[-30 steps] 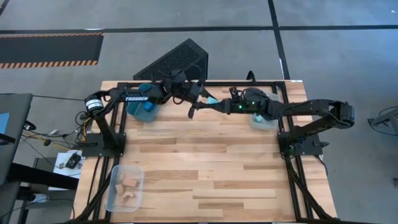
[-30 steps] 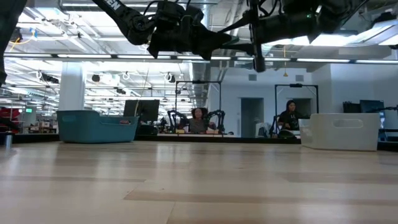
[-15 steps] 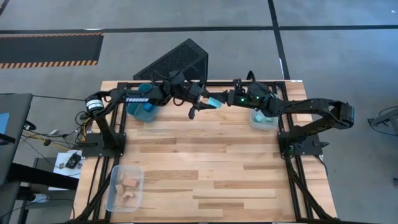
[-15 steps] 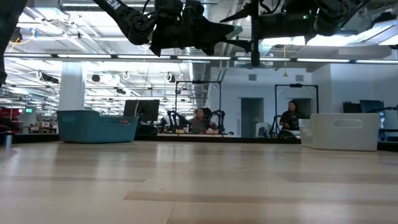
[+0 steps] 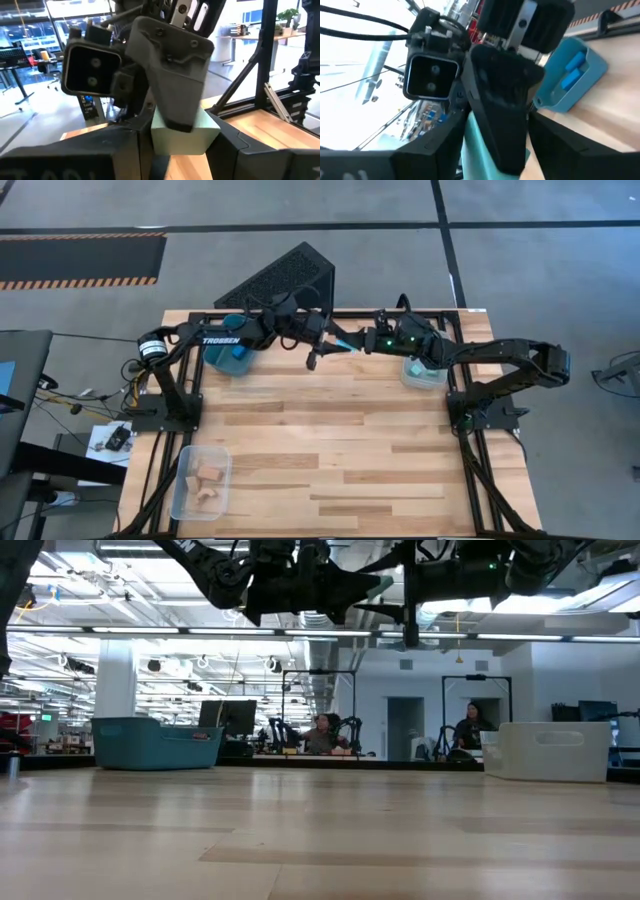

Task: Sort & place blocks by color
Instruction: Put the light blue block into the gray bin

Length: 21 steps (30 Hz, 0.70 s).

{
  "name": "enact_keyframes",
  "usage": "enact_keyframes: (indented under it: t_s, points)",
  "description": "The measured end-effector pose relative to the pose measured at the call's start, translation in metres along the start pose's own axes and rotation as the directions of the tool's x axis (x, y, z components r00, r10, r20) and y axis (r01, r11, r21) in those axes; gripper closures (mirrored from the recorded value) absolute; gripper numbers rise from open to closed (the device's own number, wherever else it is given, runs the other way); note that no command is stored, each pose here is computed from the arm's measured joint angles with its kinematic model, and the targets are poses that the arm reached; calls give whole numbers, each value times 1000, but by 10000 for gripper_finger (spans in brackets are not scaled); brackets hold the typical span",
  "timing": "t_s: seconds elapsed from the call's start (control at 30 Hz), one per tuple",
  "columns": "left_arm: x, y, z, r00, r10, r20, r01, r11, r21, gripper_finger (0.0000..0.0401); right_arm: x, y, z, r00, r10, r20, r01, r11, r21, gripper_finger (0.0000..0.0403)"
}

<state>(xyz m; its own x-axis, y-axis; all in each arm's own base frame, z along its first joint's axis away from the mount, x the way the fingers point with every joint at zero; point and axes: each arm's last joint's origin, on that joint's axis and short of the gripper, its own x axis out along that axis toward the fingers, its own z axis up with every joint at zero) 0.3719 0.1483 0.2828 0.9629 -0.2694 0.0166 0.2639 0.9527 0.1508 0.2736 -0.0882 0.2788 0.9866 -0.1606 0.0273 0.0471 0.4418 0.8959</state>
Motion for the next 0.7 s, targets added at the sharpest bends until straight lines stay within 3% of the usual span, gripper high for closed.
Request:
enact_keyframes:
  t_s: [0.3, 0.7]
  points:
    - [1, 5, 11, 999, 48, 23, -49, 998, 30, 284, 0, 1, 1, 997, 53, -54, -52, 999, 8, 136]
    - [0, 8, 9, 994, 106, -8, -106, 994, 14, 284, -4, -5, 15, 994, 70, -78, -70, 998, 1, 239]
